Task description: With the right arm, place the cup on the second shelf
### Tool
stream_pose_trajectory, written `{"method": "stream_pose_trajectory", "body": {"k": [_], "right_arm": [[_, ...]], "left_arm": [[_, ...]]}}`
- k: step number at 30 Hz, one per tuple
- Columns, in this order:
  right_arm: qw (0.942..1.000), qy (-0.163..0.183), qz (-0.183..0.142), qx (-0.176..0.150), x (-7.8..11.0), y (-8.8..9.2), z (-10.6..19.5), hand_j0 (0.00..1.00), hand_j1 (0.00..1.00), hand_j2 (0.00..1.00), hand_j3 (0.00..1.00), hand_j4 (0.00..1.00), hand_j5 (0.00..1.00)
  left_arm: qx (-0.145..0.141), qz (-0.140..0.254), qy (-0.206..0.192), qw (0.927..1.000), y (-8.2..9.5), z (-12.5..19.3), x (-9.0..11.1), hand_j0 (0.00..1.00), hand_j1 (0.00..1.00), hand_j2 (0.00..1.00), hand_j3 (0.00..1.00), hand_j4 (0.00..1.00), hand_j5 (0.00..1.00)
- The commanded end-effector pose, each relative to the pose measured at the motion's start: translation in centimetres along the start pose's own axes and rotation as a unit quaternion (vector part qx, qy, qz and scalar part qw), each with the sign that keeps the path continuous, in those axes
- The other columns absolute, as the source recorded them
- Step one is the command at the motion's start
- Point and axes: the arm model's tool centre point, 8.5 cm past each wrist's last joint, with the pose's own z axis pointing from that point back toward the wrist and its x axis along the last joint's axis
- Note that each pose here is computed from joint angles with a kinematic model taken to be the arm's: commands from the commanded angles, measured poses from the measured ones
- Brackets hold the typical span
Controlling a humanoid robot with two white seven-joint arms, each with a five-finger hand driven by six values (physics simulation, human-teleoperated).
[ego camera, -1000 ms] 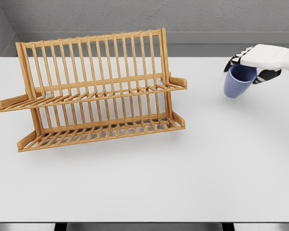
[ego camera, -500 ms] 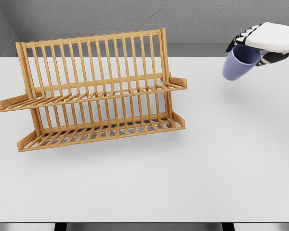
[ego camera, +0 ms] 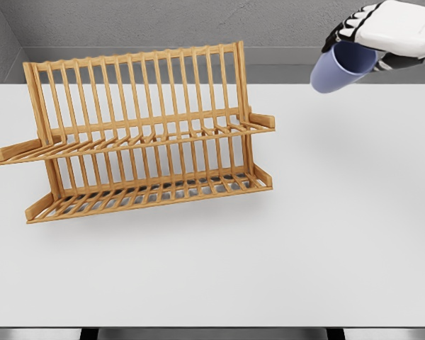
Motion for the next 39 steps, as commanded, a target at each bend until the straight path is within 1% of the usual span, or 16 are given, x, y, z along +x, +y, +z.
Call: {"method": "stream_pose_trajectory", "body": {"k": [1, 4, 6, 9, 12, 14, 17, 18, 21, 24, 31, 33, 35, 39], "right_arm": [[0.9997, -0.014, 0.016, -0.013, 1.2, -1.2, -0.1, 0.69, 0.69, 0.69, 0.69, 0.69, 0.69], [0.9989, -0.028, 0.031, -0.021, 2.3, -2.0, -0.4, 0.69, 0.69, 0.69, 0.69, 0.69, 0.69], [0.9988, -0.03, 0.032, -0.023, 2.4, -2.1, -0.5, 0.69, 0.69, 0.69, 0.69, 0.69, 0.69], [0.9977, -0.042, 0.044, -0.029, 3.4, -2.7, -0.7, 0.69, 0.69, 0.69, 0.69, 0.69, 0.69], [0.9972, -0.048, 0.048, -0.033, 3.8, -2.9, -0.9, 0.69, 0.69, 0.69, 0.69, 0.69, 0.69], [0.9954, -0.064, 0.057, -0.043, 5.0, -3.5, -1.2, 0.69, 0.69, 0.69, 0.69, 0.69, 0.69], [0.9941, -0.078, 0.057, -0.05, 5.9, -3.7, -2.0, 0.69, 0.69, 0.69, 0.69, 0.69, 0.69], [0.9929, -0.087, 0.06, -0.054, 6.5, -3.9, -2.3, 0.69, 0.69, 0.69, 0.69, 0.69, 0.69], [0.9916, -0.095, 0.064, -0.059, 7.1, -4.2, -2.6, 0.69, 0.69, 0.69, 0.69, 0.69, 0.69], [0.9883, -0.113, 0.074, -0.071, 8.5, -4.9, -2.8, 0.69, 0.69, 0.69, 0.69, 0.69, 0.69], [0.9867, -0.125, 0.069, -0.077, 9.2, -4.8, -3.6, 0.69, 0.69, 0.69, 0.69, 0.69, 0.69], [0.9857, -0.139, 0.065, -0.07, 9.9, -4.2, -4.5, 0.69, 0.69, 0.69, 0.69, 0.69, 0.69], [0.9844, -0.146, 0.063, -0.075, 10.4, -4.3, -4.9, 0.69, 0.69, 0.69, 0.69, 0.69, 0.69], [0.9837, -0.15, 0.062, -0.077, 10.7, -4.4, -5.1, 0.69, 0.69, 0.69, 0.69, 0.69, 0.69]], "left_arm": [[0.0, 0.0, 0.0, 1.0, 0.0, 0.0, 0.0, 1.0, 1.0, 1.0, 1.0, 1.0, 1.0], [0.0, 0.0, 0.0, 1.0, 0.0, 0.0, 0.0, 1.0, 1.0, 1.0, 1.0, 1.0, 1.0], [0.0, 0.0, 0.0, 1.0, 0.0, 0.0, 0.0, 1.0, 1.0, 1.0, 1.0, 1.0, 1.0], [0.0, 0.0, -0.001, 1.0, 0.0, 0.0, 0.0, 1.0, 1.0, 1.0, 1.0, 1.0, 1.0], [0.0, 0.0, 0.0, 1.0, 0.0, 0.0, 0.0, 1.0, 1.0, 1.0, 1.0, 1.0, 1.0], [0.0, 0.0, -0.001, 1.0, 0.0, 0.0, 0.0, 1.0, 1.0, 1.0, 1.0, 1.0, 1.0], [0.0, 0.0, -0.001, 1.0, 0.0, 0.0, 0.0, 1.0, 1.0, 1.0, 1.0, 1.0, 1.0], [0.0, 0.0, -0.001, 1.0, 0.0, 0.0, 0.0, 1.0, 1.0, 1.0, 1.0, 1.0, 1.0], [0.0, 0.0, 0.0, 1.0, 0.0, 0.0, 0.0, 1.0, 1.0, 1.0, 1.0, 1.0, 1.0], [0.0, 0.0, 0.0, 1.0, 0.0, 0.0, 0.0, 1.0, 1.0, 1.0, 1.0, 1.0, 1.0], [0.0, 0.0, 0.0, 1.0, 0.0, 0.0, 0.0, 1.0, 1.0, 1.0, 1.0, 1.0, 1.0], [0.0, 0.0, 0.0, 1.0, 0.0, 0.0, 0.0, 1.0, 1.0, 1.0, 1.0, 1.0, 1.0], [0.0, 0.0, -0.001, 1.0, 0.0, 0.0, 0.0, 1.0, 1.0, 1.0, 1.0, 1.0, 1.0], [0.0, 0.0, 0.0, 1.0, 0.0, 0.0, 0.0, 1.0, 1.0, 1.0, 1.0, 1.0, 1.0]]}}
